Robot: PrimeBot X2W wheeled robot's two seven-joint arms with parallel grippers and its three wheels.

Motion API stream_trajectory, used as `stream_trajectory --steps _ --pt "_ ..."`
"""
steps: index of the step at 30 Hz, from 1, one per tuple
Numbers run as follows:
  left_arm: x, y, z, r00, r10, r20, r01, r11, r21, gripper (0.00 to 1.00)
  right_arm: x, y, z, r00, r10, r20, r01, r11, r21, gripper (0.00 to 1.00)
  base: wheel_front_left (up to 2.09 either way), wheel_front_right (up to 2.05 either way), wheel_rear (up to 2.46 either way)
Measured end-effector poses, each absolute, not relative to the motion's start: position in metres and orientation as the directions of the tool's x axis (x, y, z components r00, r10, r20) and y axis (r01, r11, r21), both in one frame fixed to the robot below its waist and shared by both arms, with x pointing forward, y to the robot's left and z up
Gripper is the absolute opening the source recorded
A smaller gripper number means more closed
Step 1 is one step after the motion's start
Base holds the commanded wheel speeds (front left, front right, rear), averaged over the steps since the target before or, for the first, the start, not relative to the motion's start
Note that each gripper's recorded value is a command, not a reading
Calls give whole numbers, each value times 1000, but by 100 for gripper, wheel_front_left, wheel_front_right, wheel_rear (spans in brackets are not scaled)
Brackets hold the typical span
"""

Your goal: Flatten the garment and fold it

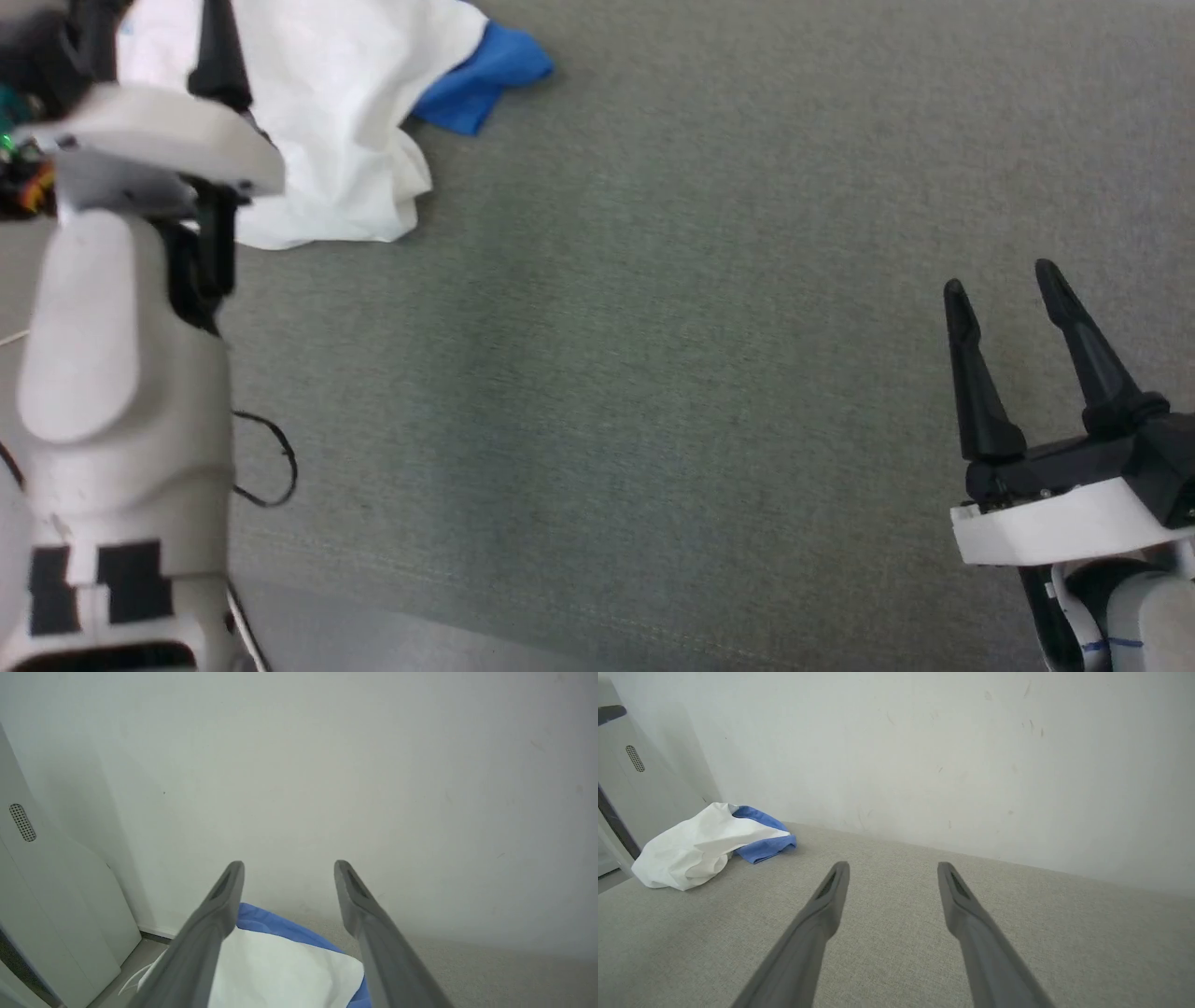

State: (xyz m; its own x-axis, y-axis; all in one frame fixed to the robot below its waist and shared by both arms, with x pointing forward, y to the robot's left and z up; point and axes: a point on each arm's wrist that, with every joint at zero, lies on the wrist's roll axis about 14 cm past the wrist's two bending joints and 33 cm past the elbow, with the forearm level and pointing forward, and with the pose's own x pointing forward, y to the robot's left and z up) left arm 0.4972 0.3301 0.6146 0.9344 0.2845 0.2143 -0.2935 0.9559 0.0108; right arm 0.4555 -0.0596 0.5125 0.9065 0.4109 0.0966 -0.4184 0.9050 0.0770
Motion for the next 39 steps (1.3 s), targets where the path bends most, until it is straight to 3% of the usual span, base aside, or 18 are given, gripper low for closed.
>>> stream_trajectory --steps 5,9,16,19,24,25,26,27,34,39 --pt "537 349 572 952 307 -7 -306 950 68 100 461 -82 492 930 363 55 -367 926 93 100 0 0 0" --pt "553 372 523 903 360 -233 -347 933 97 100 467 -99 480 946 322 35 -324 941 97 100 0 0 0" --pt "548 389 419 667 385 -638 -396 908 135 100 475 -119 455 961 278 -5 -276 955 106 100 0 0 0" --pt "543 386 385 561 365 -743 -408 903 136 100 477 -127 442 965 260 -29 -255 960 115 100 0 0 0" --pt "550 381 367 475 321 -819 -421 901 109 100 477 -139 426 970 232 -67 -223 968 114 100 0 0 0" --pt "550 380 366 460 314 -830 -421 901 107 75 477 -141 425 971 227 -71 -218 970 112 100 0 0 0" --pt "552 380 365 454 311 -835 -423 900 105 13 477 -142 423 972 223 -75 -215 970 111 100 0 0 0" --pt "555 378 365 459 309 -833 -420 902 104 0 477 -143 422 972 222 -79 -213 971 111 100 0 0 0" --pt "557 373 381 518 342 -784 -395 909 136 0 475 -141 428 973 220 -66 -211 970 117 100 0 0 0" --pt "560 385 427 650 445 -616 -427 884 188 0 469 -137 445 977 213 -27 -208 969 133 100 0 0 0"
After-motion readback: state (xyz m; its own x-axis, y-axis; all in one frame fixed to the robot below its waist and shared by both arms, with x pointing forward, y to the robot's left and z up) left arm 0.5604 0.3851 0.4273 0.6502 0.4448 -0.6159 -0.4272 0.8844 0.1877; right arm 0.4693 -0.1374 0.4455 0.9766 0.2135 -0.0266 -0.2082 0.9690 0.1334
